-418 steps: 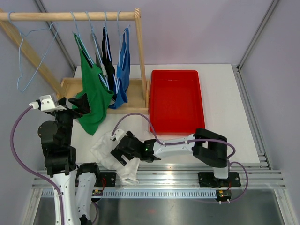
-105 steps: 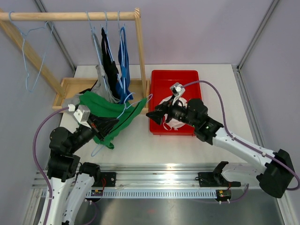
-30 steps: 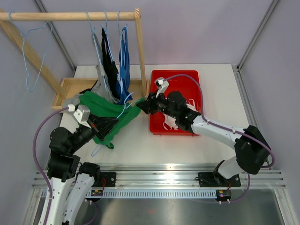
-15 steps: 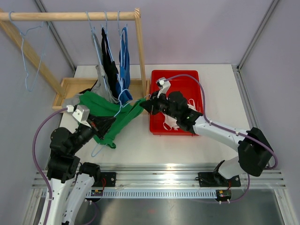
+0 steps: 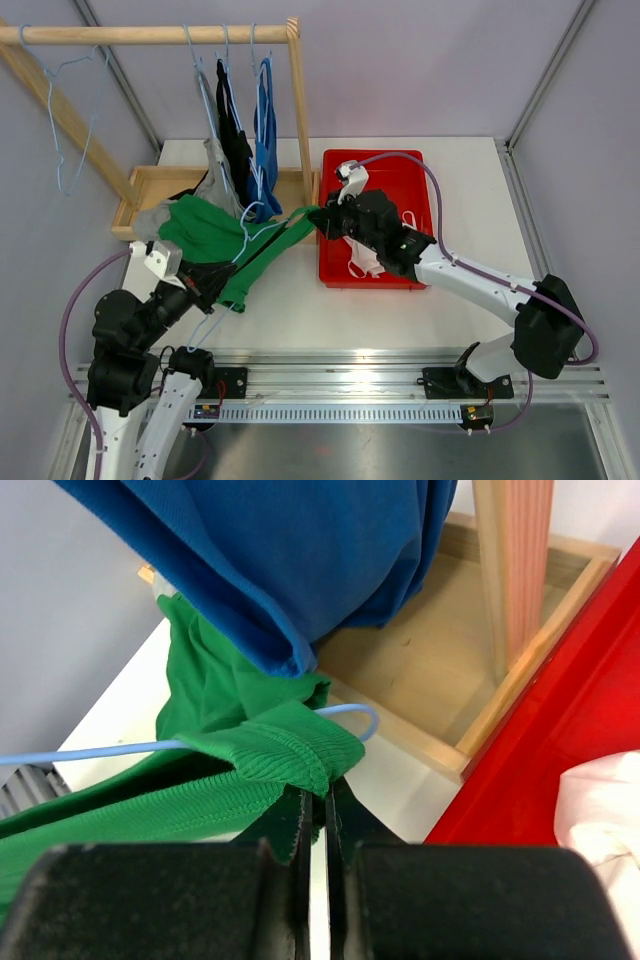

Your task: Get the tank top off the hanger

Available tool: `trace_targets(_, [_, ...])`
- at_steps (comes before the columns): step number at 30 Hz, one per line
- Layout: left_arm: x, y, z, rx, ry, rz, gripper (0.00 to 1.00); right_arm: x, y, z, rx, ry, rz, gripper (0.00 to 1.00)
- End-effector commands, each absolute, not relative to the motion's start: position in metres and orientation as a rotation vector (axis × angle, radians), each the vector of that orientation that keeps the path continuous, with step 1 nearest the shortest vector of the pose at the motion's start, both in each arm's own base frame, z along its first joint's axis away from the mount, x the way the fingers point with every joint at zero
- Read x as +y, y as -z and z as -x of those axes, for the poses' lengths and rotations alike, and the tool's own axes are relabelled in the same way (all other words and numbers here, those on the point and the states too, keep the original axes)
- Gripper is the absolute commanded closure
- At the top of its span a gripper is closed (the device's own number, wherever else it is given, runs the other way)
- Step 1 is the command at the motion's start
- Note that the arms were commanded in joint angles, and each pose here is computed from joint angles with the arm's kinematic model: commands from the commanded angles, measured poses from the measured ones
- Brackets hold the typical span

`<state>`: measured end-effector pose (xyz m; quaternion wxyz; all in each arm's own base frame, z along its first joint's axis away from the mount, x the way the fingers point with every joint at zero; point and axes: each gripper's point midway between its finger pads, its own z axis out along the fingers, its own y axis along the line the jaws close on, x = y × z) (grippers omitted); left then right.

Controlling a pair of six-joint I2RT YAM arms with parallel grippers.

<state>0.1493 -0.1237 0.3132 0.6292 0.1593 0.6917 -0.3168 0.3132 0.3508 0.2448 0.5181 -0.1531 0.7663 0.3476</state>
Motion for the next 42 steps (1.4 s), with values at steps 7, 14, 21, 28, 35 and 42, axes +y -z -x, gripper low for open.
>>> trace_targets(7, [-0.126, -0.346, -0.111, 1.484, 0.761, -0.443, 1.0, 0.345, -0.263, -0.343, 1.81, -0.727, 0.329, 1.0])
trace_targets(14, [-0.126, -0.347, -0.101, 1.5, 0.763, -0.459, 1.0, 0.33, -0.261, -0.356, 1.819, -0.702, 0.301, 1.0])
trace_targets(21, [-0.126, -0.359, -0.088, 1.451, 0.781, -0.468, 1.0, 0.319, -0.247, -0.365, 1.851, -0.689, 0.282, 1.0])
trace_targets(28, [-0.13, -0.38, -0.08, 1.377, 0.818, -0.482, 1.0, 0.32, -0.229, -0.37, 1.888, -0.679, 0.28, 1.0])
trace_targets(35, [-0.133, -0.398, -0.084, 1.292, 0.842, -0.471, 1.0, 0.321, -0.218, -0.368, 1.913, -0.683, 0.284, 1.0])
trace_targets(42, [-0.13, -0.408, -0.108, 1.207, 0.812, -0.419, 1.0, 0.334, -0.227, -0.338, 1.903, -0.806, 0.352, 1.0])
